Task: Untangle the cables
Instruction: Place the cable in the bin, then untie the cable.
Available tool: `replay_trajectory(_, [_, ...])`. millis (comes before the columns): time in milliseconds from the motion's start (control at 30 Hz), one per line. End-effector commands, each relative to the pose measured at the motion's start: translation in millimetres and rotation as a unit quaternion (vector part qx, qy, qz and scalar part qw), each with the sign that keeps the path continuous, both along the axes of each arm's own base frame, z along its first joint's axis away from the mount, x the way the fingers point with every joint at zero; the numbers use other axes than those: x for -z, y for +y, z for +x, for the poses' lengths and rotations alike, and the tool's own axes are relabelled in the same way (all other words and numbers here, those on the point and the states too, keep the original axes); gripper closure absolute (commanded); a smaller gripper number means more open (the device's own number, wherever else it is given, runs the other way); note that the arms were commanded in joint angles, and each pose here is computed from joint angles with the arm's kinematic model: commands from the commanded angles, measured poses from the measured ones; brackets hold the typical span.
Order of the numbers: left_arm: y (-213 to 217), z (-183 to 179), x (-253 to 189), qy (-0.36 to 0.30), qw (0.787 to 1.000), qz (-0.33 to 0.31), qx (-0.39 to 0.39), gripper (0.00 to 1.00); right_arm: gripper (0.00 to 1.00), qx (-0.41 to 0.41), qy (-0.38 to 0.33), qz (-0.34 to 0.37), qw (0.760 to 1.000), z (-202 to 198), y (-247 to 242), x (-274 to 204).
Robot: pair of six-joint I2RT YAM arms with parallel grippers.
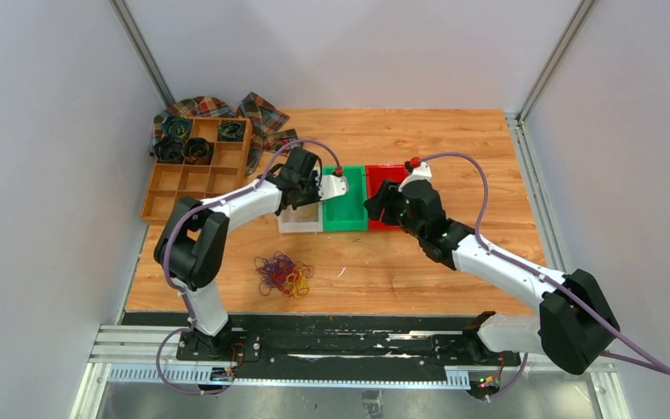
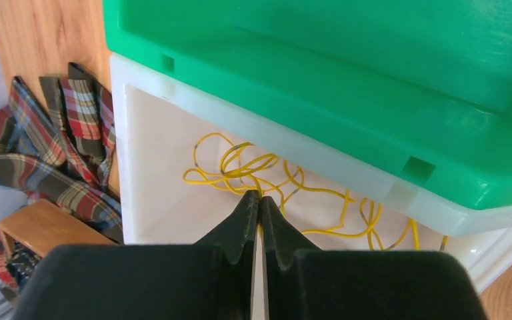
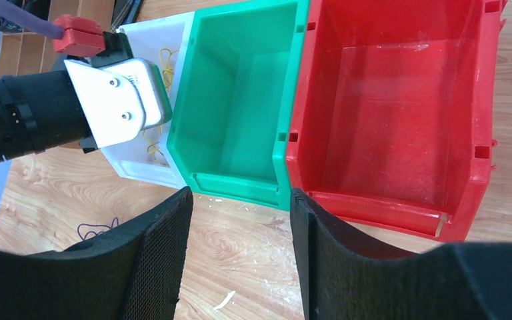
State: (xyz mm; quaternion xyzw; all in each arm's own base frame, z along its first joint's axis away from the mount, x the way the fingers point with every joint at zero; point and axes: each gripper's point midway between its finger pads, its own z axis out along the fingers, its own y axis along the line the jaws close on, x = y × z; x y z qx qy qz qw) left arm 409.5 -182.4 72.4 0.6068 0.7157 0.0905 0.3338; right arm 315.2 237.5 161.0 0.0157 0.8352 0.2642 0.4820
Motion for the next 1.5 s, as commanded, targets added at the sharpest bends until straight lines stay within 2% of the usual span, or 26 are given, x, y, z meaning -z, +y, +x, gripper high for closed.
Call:
replay_trajectory(0, [-3,8,-26,0.017,1.000,-0.018,-0.006,0.86,0.45,0.013,0.001,0.005,1.000,-2,-10,-4])
replay_trajectory(33, [-2,7,-33,0.022,0.999,-0.022,-0.007,0.80,0.45,0.012,0.000,0.006,1.000,-2,-10,-5])
replay_trajectory(67, [-1,6,-41,0.026,0.999,-0.030,-0.008,0.67,0.45,0.011,-0.002,0.008,1.000,-3,-9,-7])
replay_trajectory(100, [0,5,-49,0.027,0.999,-0.039,-0.007,0.48,0.45,0.008,-0.003,0.009,1.000,-3,-9,-9])
replay_trajectory(133, [1,-1,-56,0.038,0.998,-0.044,-0.002,0.22,0.45,0.007,-0.003,0.010,1.000,-4,-8,-12])
replay_trajectory(167, [2,-5,-66,0.041,0.998,-0.049,0.005,0.05,0.45,0.003,-0.004,0.010,1.000,-4,-7,-14])
replay_trajectory(200, [3,-9,-73,0.045,0.998,-0.052,0.010,0.01,0.45,0.001,-0.004,0.010,1.000,-5,-7,-16])
replay_trajectory(400, [8,-29,-108,0.063,0.995,-0.063,0.039,0.02,0.45,-0.006,-0.008,0.010,1.000,-8,-7,-27])
replay_trajectory(533, [12,-51,-127,0.100,0.991,-0.078,0.048,0.02,0.45,-0.012,-0.014,0.006,1.000,-11,-8,-34])
replay_trajectory(633, [9,-90,-133,0.154,0.979,-0.101,0.083,0.02,0.45,-0.026,-0.014,0.000,1.000,-16,-4,-33])
replay_trajectory(733, [4,-143,-128,0.216,0.959,-0.132,0.128,0.00,0.45,-0.041,-0.007,-0.011,0.999,-24,1,-27])
replay_trajectory(1000, [-4,-235,-75,0.342,0.921,-0.126,0.135,0.17,0.46,-0.061,0.008,-0.024,0.998,-47,-1,-8])
replay_trajectory(1200, [4,-256,-50,0.383,0.909,-0.113,0.118,0.31,0.46,-0.060,0.016,-0.035,0.997,-59,-6,3])
replay_trajectory(1267, [3,-245,-39,0.368,0.919,-0.120,0.075,0.42,0.46,-0.060,0.016,-0.039,0.997,-60,-6,5])
replay_trajectory(1367, [3,-238,-33,0.341,0.930,-0.123,0.062,0.44,0.47,-0.059,0.016,-0.044,0.997,-59,-4,6])
replay_trajectory(1467, [3,-237,-28,0.347,0.929,-0.121,0.047,0.48,0.48,-0.059,0.015,-0.047,0.997,-58,-2,6])
